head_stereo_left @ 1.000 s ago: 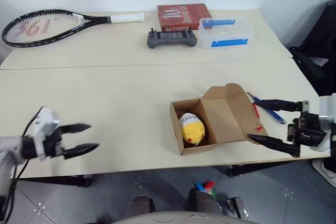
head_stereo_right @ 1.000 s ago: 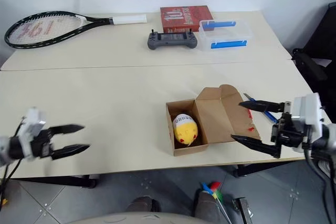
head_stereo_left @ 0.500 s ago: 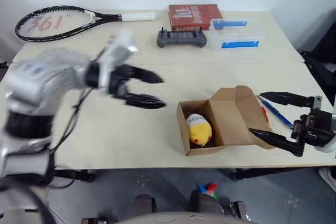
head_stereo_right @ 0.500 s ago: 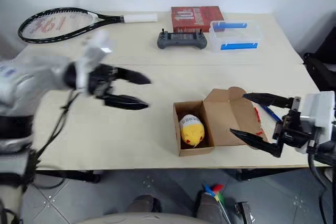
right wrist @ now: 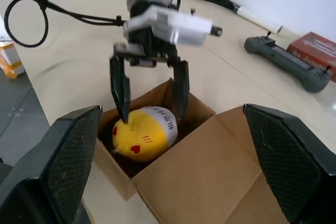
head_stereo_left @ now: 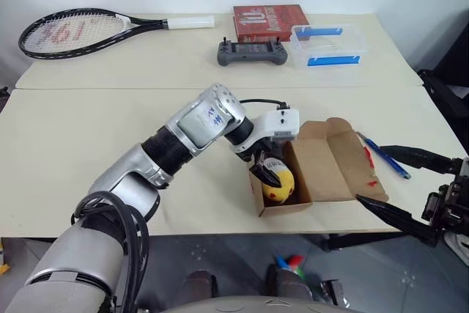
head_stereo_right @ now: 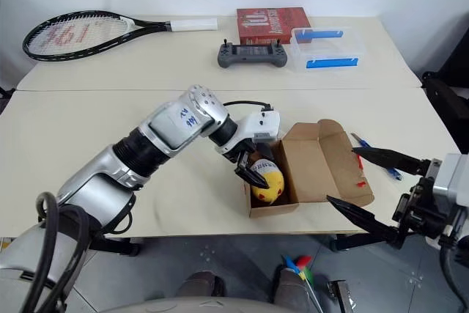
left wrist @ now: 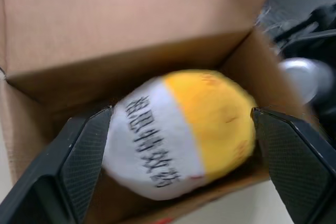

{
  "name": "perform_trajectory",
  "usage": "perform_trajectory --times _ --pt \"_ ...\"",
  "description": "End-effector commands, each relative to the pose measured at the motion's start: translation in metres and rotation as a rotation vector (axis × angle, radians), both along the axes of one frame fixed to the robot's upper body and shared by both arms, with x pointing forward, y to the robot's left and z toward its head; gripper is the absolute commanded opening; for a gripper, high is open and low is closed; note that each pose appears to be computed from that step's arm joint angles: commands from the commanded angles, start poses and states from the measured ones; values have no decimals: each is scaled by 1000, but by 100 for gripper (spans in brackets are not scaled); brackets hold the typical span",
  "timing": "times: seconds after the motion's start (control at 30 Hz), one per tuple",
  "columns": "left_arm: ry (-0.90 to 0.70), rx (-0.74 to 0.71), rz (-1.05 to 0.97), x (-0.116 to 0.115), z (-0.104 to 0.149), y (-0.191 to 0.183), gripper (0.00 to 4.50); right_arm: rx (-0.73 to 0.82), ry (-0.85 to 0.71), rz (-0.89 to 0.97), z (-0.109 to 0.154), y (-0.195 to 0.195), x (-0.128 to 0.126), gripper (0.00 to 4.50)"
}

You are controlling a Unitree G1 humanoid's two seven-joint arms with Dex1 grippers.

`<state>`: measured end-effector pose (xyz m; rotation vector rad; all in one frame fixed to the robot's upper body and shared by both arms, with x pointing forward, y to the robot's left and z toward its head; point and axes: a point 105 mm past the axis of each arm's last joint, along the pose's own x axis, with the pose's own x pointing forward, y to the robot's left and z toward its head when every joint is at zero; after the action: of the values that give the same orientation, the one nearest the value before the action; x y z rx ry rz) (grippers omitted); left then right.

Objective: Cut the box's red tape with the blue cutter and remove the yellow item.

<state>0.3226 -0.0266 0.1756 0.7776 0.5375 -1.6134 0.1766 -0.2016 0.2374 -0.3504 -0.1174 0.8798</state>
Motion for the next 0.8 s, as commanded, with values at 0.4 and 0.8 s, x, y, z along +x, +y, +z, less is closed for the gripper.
perform_trajectory --times 0.4,0.8 --pt "-193 85 -78 19 -18 0 153 32 -8 -32 -4 15 -16 450" --pt "-127 -505 64 39 62 30 1 129 4 103 -6 35 -5 450"
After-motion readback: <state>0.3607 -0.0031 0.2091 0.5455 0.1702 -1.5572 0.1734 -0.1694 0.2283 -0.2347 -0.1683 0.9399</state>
